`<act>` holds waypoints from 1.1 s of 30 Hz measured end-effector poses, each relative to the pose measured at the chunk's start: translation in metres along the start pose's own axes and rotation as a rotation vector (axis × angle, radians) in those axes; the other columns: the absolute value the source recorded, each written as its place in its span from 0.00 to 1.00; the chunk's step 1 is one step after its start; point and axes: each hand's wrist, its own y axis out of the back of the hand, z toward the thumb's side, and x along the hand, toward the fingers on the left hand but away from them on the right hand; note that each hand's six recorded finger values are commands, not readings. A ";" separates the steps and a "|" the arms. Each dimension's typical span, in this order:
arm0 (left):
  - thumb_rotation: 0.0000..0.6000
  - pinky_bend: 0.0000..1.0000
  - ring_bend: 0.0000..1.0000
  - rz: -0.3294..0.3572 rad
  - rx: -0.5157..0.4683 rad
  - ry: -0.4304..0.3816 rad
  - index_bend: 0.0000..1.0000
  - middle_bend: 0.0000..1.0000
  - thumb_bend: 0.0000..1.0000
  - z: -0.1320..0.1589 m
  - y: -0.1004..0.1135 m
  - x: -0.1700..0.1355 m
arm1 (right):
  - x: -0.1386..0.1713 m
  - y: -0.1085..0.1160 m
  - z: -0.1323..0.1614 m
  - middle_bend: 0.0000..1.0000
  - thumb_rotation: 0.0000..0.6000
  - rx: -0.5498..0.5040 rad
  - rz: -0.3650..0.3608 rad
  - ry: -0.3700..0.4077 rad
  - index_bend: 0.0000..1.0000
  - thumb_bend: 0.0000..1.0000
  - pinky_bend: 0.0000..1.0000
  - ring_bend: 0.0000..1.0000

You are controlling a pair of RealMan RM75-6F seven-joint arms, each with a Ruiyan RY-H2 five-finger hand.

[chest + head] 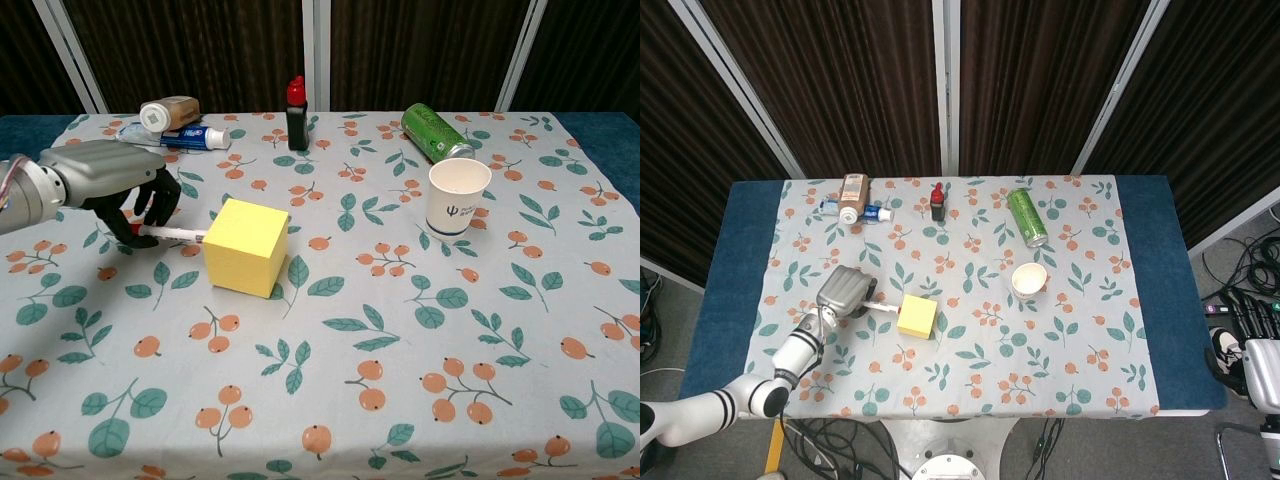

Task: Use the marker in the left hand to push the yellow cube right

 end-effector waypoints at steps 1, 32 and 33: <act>1.00 0.61 0.54 -0.002 0.002 -0.004 0.69 0.69 0.43 0.002 0.000 0.000 | 0.000 0.000 0.000 0.00 1.00 -0.001 0.000 0.000 0.00 0.30 0.00 0.00; 1.00 0.61 0.54 -0.048 0.015 -0.020 0.69 0.69 0.43 0.043 -0.002 -0.001 | 0.000 0.000 -0.002 0.00 1.00 -0.002 0.002 0.005 0.00 0.30 0.00 0.00; 1.00 0.61 0.54 -0.050 0.015 -0.023 0.69 0.69 0.43 0.046 -0.001 0.002 | 0.000 0.000 -0.002 0.00 1.00 -0.002 0.001 0.005 0.00 0.30 0.00 0.00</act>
